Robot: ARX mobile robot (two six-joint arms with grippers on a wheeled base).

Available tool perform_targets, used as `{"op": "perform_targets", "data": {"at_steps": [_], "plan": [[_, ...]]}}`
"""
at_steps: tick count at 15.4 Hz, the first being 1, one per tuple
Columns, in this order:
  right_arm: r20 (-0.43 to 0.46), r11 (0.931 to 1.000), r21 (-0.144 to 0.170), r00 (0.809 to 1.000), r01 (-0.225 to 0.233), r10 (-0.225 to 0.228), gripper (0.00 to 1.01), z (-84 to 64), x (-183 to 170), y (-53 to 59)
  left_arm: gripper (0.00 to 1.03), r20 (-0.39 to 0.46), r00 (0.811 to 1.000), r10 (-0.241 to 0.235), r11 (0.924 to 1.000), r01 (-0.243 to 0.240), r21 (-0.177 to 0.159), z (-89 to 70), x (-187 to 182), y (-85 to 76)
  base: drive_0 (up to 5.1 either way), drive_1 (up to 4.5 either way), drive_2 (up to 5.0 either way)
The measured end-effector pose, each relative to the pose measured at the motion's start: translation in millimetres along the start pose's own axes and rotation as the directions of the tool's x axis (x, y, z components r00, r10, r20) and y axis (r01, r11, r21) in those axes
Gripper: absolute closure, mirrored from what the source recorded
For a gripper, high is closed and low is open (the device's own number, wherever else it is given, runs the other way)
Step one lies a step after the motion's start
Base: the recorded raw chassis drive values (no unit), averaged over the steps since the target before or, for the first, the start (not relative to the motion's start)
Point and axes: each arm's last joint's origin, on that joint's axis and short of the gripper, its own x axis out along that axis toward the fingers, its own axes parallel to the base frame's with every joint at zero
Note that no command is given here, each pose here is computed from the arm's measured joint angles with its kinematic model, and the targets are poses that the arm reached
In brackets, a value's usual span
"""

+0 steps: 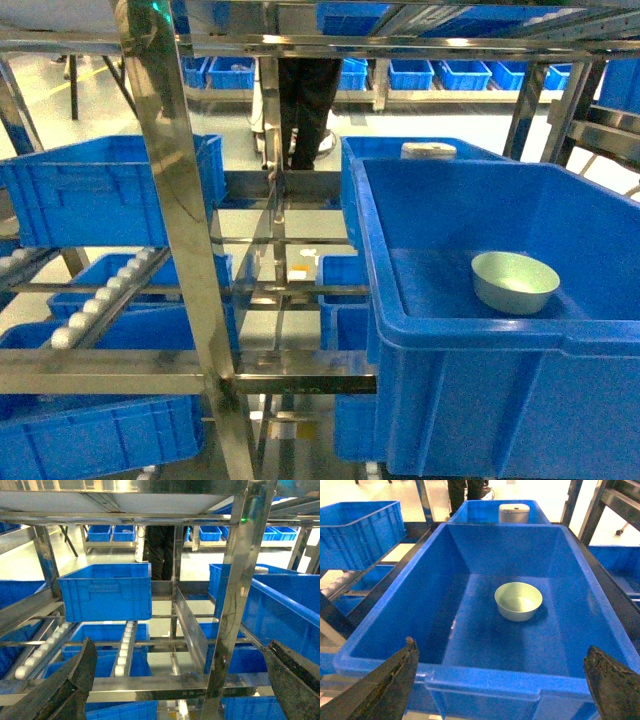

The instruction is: Place green bowl on second shelf with right arm

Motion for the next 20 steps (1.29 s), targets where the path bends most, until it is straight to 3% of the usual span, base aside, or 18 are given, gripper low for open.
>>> {"op": "perform_targets", "data": {"at_steps": [2, 3, 5, 8, 10, 12, 13, 14, 15, 16, 17, 20], "plan": [[0.008, 1.0, 0.003, 1.0, -0.002, 0.002, 0.03, -6.8, -32.8, 0.6, 0.05, 0.0, 1.0, 0.0, 1.0, 0.0, 0.0, 0.0, 0.0, 0.0, 0.0, 0.0, 0.0], [-0.017, 0.9999, 0.011, 1.0, 0.008, -0.008, 0.03, -17.9, -44.7, -1.9, 0.05, 0.0, 1.0, 0.001, 1.0, -0.001, 0.0, 0.0, 0.0, 0.0, 0.0, 0.0, 0.0], [-0.058, 0.9978, 0.026, 0.997, 0.061, -0.059, 0.03, -42.3, -58.8, -12.9, 0.05, 0.0, 1.0, 0.0, 1.0, 0.0, 0.0, 0.0, 0.0, 0.0, 0.0, 0.0, 0.0], [-0.07, 0.9865, 0.027, 0.985, 0.162, -0.159, 0.03, -75.8, -61.2, -33.3, 0.05, 0.0, 1.0, 0.001, 1.0, -0.001, 0.0, 0.0, 0.0, 0.0, 0.0, 0.0, 0.0], [-0.108, 0.9857, 0.02, 0.98, 0.168, -0.164, 0.03, -97.8, -62.8, -33.6, 0.05, 0.0, 1.0, 0.0, 1.0, 0.0, 0.0, 0.0, 0.0, 0.0, 0.0, 0.0, 0.0], [-0.085, 0.984, 0.007, 0.981, 0.178, -0.177, 0.03, -93.9, -62.8, -33.6, 0.05, 0.0, 1.0, 0.001, 1.0, -0.001, 0.0, 0.0, 0.0, 0.0, 0.0, 0.0, 0.0], [0.006, 0.9862, 0.0, 0.986, 0.166, -0.166, 0.07, -91.8, -62.5, -34.1, 0.05, 0.0, 1.0, 0.001, 1.0, -0.001, 0.0, 0.0, 0.0, 0.0, 0.0, 0.0, 0.0], [0.195, 0.9886, -0.03, 0.971, 0.148, -0.139, 0.17, -91.6, -65.7, -31.9, 0.05, 0.0, 1.0, 0.0, 1.0, 0.0, 0.0, 0.0, 0.0, 0.0, 0.0, 0.0, 0.0], [0.338, 0.9894, -0.067, 0.936, 0.129, -0.099, 0.28, -80.7, -72.6, -25.4, 0.05, 0.0, 1.0, 0.001, 1.0, -0.001, 0.0, 0.0, 0.0, 0.0, 0.0, 0.0, 0.0], [0.353, 0.9917, -0.066, 0.932, 0.111, -0.08, 0.44, -78.6, -73.8, -20.4, 0.05, 0.0, 1.0, 0.001, 1.0, -0.001, 0.0, 0.0, 0.0, 0.0, 0.0, 0.0, 0.0], [0.308, 0.9925, -0.05, 0.947, 0.111, -0.091, 0.54, -84.2, -70.6, -19.4, 0.05, 0.001, 1.0, 0.0, 1.0, 0.0, 0.0, 0.1, 0.0, 0.0, 0.0, 0.0, 0.0], [0.319, 0.9902, -0.041, 0.941, 0.134, -0.114, 0.81, -83.7, -70.0, -12.6, 0.05, 0.001, 1.0, 0.0, 1.0, 0.0, 0.0, 0.1, 0.0, 0.0, 0.0, 0.0, 0.0]]}}
